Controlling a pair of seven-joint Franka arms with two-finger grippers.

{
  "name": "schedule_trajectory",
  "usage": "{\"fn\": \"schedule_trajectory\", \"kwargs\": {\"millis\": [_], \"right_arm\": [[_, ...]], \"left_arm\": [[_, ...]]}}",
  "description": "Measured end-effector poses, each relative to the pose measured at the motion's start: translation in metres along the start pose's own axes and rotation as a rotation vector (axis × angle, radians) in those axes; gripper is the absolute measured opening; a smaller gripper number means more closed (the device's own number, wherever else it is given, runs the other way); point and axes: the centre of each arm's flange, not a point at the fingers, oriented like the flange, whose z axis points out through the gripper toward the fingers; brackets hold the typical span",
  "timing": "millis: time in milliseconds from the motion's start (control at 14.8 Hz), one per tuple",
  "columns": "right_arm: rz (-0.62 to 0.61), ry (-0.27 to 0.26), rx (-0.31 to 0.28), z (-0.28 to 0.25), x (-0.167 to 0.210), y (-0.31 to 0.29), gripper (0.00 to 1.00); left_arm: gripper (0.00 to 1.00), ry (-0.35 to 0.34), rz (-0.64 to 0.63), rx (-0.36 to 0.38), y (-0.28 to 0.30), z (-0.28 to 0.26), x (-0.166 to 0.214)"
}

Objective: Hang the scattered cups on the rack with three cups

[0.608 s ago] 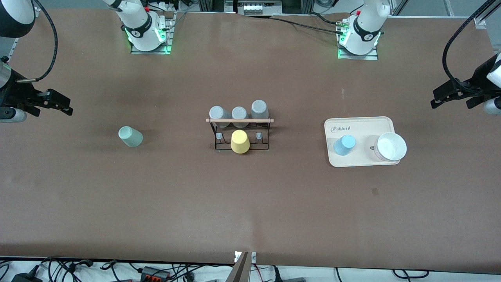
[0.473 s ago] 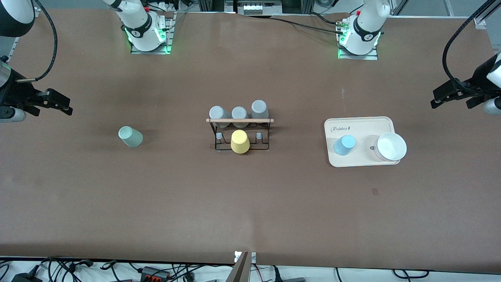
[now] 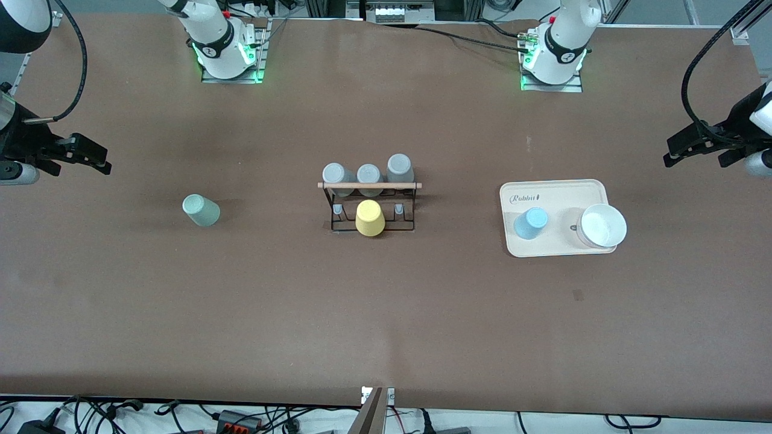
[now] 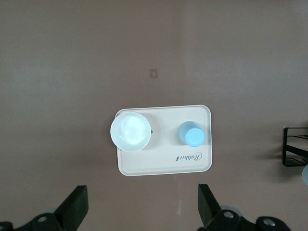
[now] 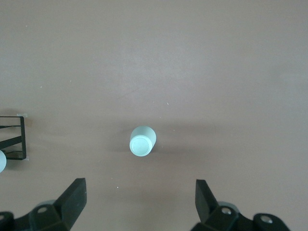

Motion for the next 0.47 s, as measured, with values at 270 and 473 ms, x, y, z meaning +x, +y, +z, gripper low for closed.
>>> {"fn": "schedule_trajectory", "kwargs": {"millis": [270, 473], "right_arm": [[0.0, 0.0, 0.0, 0.0, 0.0, 0.0, 1.0], [0.001, 0.0, 0.0, 0.0, 0.0, 0.0, 1.0]], "left_arm": [[1.0, -0.023, 0.006, 0.0, 0.003, 0.013, 0.005], [1.0, -0.102, 0.048, 0.001, 0.029, 0.059, 0.021]]}}
